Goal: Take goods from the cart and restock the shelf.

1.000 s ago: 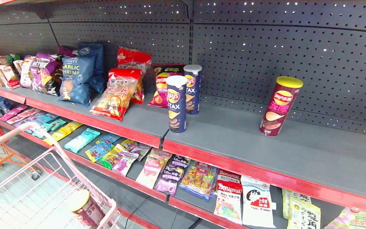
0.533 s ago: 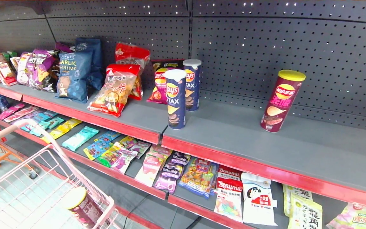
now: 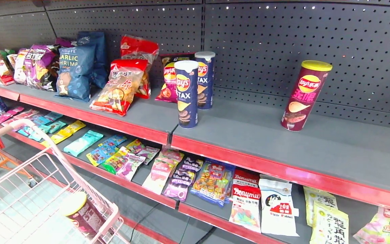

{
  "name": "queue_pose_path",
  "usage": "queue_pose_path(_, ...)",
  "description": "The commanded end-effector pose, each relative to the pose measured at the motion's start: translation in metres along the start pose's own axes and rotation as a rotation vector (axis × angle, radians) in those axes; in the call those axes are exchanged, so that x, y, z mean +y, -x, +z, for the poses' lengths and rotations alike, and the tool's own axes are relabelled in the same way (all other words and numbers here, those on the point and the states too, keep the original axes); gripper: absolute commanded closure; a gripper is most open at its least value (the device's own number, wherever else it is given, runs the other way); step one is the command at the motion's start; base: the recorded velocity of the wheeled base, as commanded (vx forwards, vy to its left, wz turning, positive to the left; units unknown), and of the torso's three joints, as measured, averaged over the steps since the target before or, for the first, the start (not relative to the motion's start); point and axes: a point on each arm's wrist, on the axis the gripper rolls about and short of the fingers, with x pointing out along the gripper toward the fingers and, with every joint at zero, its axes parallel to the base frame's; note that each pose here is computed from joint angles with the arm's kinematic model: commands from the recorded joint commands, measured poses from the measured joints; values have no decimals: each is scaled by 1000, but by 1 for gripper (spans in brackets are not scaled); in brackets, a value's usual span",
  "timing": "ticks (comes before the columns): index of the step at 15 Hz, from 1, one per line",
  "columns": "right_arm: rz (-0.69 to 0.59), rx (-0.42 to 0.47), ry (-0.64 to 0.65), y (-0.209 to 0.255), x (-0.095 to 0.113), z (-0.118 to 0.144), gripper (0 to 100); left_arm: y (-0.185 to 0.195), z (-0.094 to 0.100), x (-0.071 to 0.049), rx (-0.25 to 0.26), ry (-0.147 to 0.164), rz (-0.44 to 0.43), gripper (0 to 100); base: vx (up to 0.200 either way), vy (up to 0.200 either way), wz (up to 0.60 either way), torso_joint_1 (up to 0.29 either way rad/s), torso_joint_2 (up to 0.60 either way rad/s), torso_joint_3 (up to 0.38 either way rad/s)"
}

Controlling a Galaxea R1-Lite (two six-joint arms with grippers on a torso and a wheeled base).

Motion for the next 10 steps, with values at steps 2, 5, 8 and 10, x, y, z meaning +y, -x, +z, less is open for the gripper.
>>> queue_pose_path(2, 1, 1, 0, 0, 0, 0, 0, 0, 0, 0, 2, 2, 0, 0, 0, 0, 0, -154, 386, 227)
queue_pose_path(5, 2, 1, 0, 0, 0, 0, 0, 0, 0, 0, 2, 2, 0, 0, 0, 0, 0, -163, 432, 253)
queue_pose_path(8, 1, 1, 0, 0, 0, 0, 0, 0, 0, 0, 2, 2, 0, 0, 0, 0, 0, -79, 224, 139)
queue_pose_path(10, 2, 1, 2, 0, 0, 0, 0, 0, 0, 0, 2, 2, 0, 0, 0, 0, 600, -22, 51, 39)
